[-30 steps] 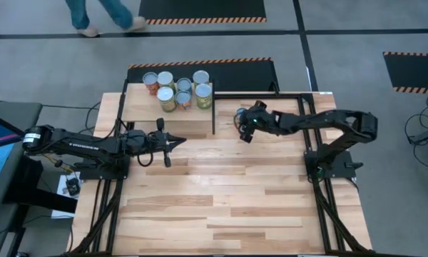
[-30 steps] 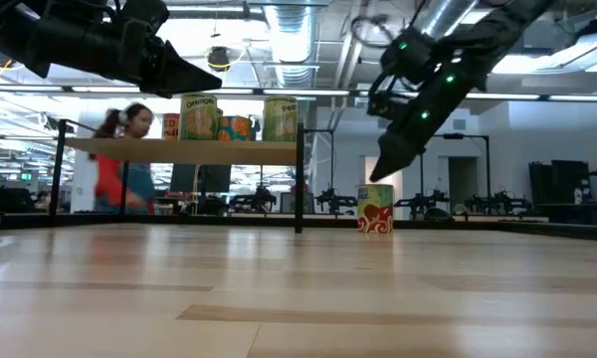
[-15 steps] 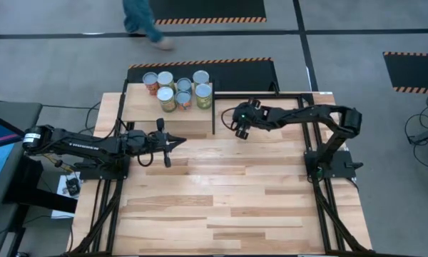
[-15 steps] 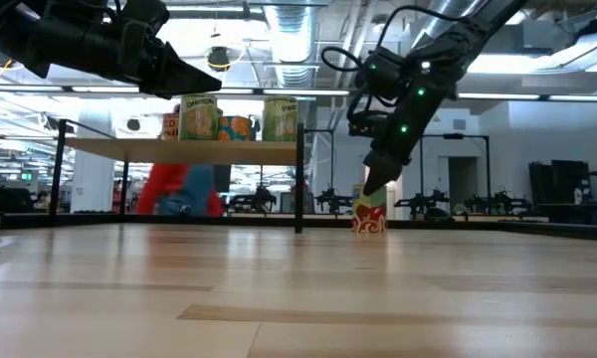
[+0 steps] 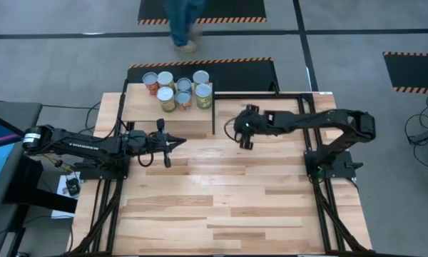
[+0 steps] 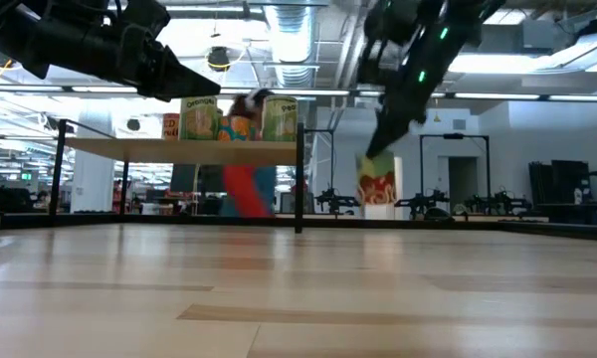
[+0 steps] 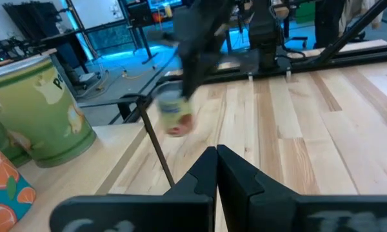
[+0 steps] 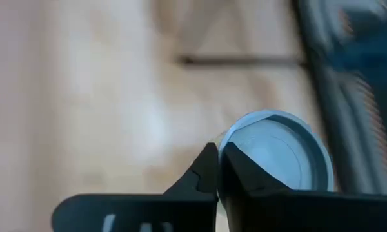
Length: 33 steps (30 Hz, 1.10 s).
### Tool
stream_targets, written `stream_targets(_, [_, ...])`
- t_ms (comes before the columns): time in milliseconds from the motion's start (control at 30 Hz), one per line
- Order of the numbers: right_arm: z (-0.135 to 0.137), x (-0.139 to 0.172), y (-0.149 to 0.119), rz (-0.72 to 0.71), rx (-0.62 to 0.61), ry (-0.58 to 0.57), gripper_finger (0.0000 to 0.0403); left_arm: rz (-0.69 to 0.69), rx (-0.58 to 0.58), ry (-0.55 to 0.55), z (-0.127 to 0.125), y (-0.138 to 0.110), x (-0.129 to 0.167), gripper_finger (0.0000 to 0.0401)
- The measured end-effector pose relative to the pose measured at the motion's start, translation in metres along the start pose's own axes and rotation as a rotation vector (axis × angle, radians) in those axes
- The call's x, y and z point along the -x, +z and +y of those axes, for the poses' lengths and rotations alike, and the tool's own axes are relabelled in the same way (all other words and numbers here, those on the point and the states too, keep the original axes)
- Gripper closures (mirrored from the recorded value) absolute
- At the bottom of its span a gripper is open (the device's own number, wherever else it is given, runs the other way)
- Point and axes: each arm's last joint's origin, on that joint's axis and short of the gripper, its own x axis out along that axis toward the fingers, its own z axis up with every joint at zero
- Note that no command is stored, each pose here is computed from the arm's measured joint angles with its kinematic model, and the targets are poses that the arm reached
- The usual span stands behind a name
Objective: Pick and place cans onto a shelf
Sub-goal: Put the canned spaghetti sauce on the shelf
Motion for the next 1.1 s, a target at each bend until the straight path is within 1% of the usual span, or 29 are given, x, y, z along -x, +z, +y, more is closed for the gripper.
stream_targets(100, [0.024, 0.023, 0.009, -0.103, 0.022, 0.175, 0.0378, 0.003, 0.0, -0.001, 0.0, 0.0, 0.0, 0.0401])
stream_targets(200, [0.057, 0.04, 0.018, -0.215, 0.093, 0.367, 0.0378, 0.003, 0.0, -0.002, 0.0, 0.0, 0.0, 0.0401])
stream_targets(233, [0.068, 0.045, 0.021, -0.248, 0.121, 0.405, 0.0379, 0.003, 0.0, -0.002, 0.0, 0.0, 0.0, 0.0401])
stream_targets(333, [0.101, 0.048, 0.029, -0.358, 0.214, 0.47, 0.0384, 0.005, 0.001, -0.003, 0.0, 0.0, 0.0, 0.0401])
stream_targets(433, [0.127, 0.04, 0.039, -0.452, 0.29, 0.486, 0.0384, 0.015, 0.003, -0.005, 0.0, -0.001, 0.0, 0.0401])
stream_targets(467, [0.133, 0.036, 0.041, -0.463, 0.312, 0.486, 0.0383, 0.019, 0.004, -0.007, -0.001, -0.002, 0.0, 0.0401])
stream_targets(533, [0.143, 0.026, 0.055, -0.5, 0.344, 0.477, 0.0381, 0.027, 0.003, -0.022, -0.001, -0.003, 0.0, 0.0401])
stream_targets(600, [0.149, 0.014, 0.068, -0.497, 0.376, 0.465, 0.038, 0.044, -0.004, -0.037, -0.003, -0.004, 0.0, 0.0401])
stream_targets(767, [0.151, -0.019, 0.101, -0.429, 0.444, 0.434, 0.0384, 0.058, -0.039, -0.062, -0.008, -0.005, 0.001, 0.0401])
stream_targets(833, [0.148, -0.03, 0.112, -0.401, 0.441, 0.426, 0.0384, 0.063, -0.058, -0.073, -0.01, -0.006, 0.002, 0.0401])
stream_targets(933, [0.147, -0.045, 0.121, -0.36, 0.443, 0.422, 0.038, 0.061, -0.073, -0.085, -0.012, -0.005, 0.003, 0.0401])
stream_targets(1000, [0.149, -0.052, 0.122, -0.335, 0.466, 0.427, 0.038, 0.064, -0.075, -0.08, -0.013, -0.005, 0.003, 0.0401])
stream_targets(1100, [0.15, -0.056, 0.125, -0.335, 0.483, 0.447, 0.038, 0.068, -0.077, -0.065, -0.013, -0.006, 0.003, 0.0401])
